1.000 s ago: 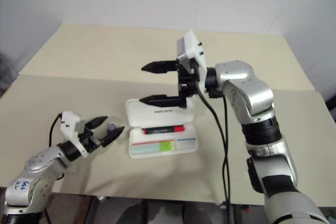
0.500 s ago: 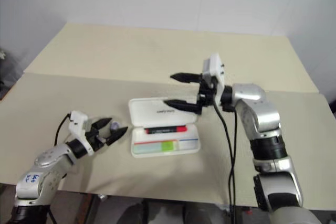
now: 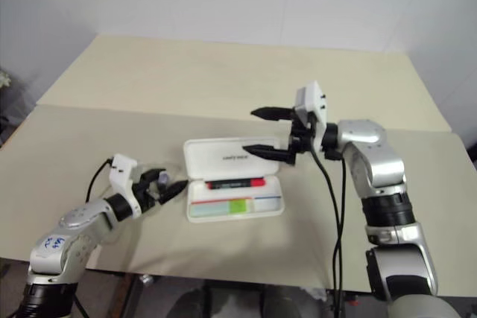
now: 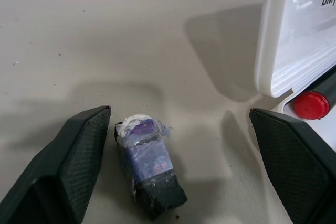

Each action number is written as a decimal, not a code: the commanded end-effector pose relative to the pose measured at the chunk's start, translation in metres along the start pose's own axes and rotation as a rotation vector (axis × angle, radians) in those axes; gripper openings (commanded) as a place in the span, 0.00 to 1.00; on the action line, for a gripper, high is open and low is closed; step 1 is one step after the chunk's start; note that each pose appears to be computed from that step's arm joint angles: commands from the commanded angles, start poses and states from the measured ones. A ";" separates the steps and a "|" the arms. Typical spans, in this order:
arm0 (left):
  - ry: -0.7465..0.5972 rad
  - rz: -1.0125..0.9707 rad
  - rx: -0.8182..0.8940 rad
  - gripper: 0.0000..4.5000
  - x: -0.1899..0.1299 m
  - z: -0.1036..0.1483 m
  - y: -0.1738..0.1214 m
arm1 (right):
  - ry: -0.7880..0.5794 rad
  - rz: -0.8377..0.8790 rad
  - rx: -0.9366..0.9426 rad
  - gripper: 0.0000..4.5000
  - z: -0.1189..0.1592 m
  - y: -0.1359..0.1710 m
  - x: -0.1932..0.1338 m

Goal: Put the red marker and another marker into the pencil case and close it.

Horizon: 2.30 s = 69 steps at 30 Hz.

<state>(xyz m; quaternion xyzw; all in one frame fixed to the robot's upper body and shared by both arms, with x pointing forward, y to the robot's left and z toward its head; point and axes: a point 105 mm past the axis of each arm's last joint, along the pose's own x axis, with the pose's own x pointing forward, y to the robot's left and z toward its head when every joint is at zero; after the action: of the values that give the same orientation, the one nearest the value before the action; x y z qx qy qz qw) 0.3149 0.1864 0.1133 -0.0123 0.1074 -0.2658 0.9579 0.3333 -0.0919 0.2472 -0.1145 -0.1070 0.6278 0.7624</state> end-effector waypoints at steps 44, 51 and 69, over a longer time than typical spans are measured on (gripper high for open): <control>-0.192 -0.575 0.443 0.09 -0.021 0.148 -0.078 | -0.167 0.180 -0.005 1.00 -0.007 0.018 -0.056; -0.161 -0.753 0.417 0.09 -0.008 0.135 -0.108 | -0.108 0.169 0.038 1.00 -0.020 0.021 -0.075; -0.015 -0.892 0.351 0.09 0.068 0.079 -0.159 | 0.089 0.080 -0.012 1.00 -0.071 0.028 -0.117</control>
<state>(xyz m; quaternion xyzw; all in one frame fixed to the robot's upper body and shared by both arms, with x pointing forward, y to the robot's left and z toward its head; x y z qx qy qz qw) 0.3054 0.0175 0.1839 0.0861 0.0545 -0.6673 0.7378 0.3141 -0.2021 0.1661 -0.1447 -0.0575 0.6347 0.7570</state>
